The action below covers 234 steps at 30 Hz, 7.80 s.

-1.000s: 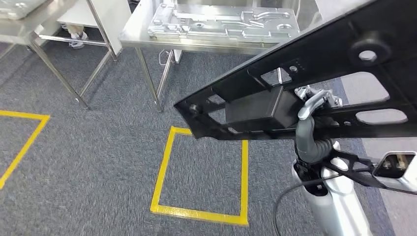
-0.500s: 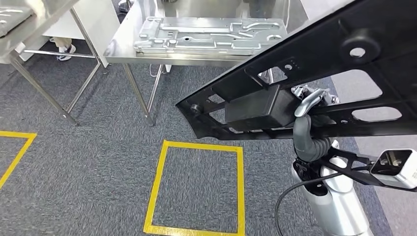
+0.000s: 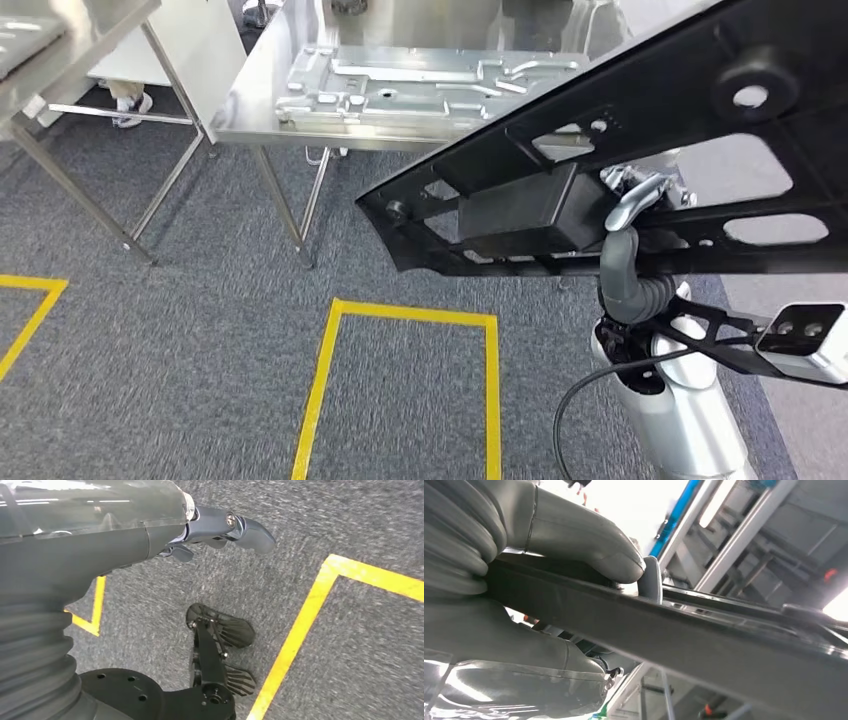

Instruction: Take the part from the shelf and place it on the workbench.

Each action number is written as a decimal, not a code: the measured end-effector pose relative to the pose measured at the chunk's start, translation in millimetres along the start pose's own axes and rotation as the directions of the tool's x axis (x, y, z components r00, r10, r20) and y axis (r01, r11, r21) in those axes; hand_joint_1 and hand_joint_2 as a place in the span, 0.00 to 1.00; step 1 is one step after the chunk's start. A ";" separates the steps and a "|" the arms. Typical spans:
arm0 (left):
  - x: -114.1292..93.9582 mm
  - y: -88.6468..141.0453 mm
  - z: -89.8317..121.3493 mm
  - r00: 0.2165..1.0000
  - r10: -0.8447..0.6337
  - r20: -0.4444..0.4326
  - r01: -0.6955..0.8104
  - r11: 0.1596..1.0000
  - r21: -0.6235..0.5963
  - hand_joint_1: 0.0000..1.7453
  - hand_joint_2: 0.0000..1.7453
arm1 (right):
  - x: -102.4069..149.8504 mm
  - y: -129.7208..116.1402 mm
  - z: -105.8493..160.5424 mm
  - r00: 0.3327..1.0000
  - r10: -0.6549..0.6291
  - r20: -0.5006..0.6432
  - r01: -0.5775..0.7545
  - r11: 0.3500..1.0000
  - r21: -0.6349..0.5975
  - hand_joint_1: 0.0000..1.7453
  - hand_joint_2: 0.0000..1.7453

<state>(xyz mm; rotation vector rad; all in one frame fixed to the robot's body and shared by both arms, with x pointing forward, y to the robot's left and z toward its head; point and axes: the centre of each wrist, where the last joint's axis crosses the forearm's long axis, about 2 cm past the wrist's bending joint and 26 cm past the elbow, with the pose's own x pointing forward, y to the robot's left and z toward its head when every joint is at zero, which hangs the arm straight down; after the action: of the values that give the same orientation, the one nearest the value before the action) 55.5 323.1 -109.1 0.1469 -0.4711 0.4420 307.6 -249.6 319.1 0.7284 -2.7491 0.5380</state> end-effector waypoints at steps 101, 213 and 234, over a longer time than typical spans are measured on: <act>-5.6 5.1 1.8 1.000 0.002 0.002 -0.002 1.000 0.032 0.00 1.00 | 10.3 -55.1 -2.9 0.781 0.590 -0.207 -0.620 0.771 -0.144 1.00 1.00; -20.5 -3.5 7.9 0.989 0.090 0.116 -0.089 0.996 -0.014 0.00 0.00 | 123.9 23.0 178.2 0.103 0.771 -0.628 -0.986 -0.005 -0.167 0.00 0.00; -32.2 1.1 12.6 0.987 0.101 0.123 -0.099 0.995 -0.019 0.00 0.00 | 121.0 63.1 319.1 -0.077 0.379 -0.922 -0.985 0.116 0.130 0.00 0.00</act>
<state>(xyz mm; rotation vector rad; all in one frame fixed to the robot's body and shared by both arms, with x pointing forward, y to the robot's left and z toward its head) 24.2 308.9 -113.0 0.1390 -0.6045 0.5300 128.0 -380.6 52.6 -1.2675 -1.7263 -0.0483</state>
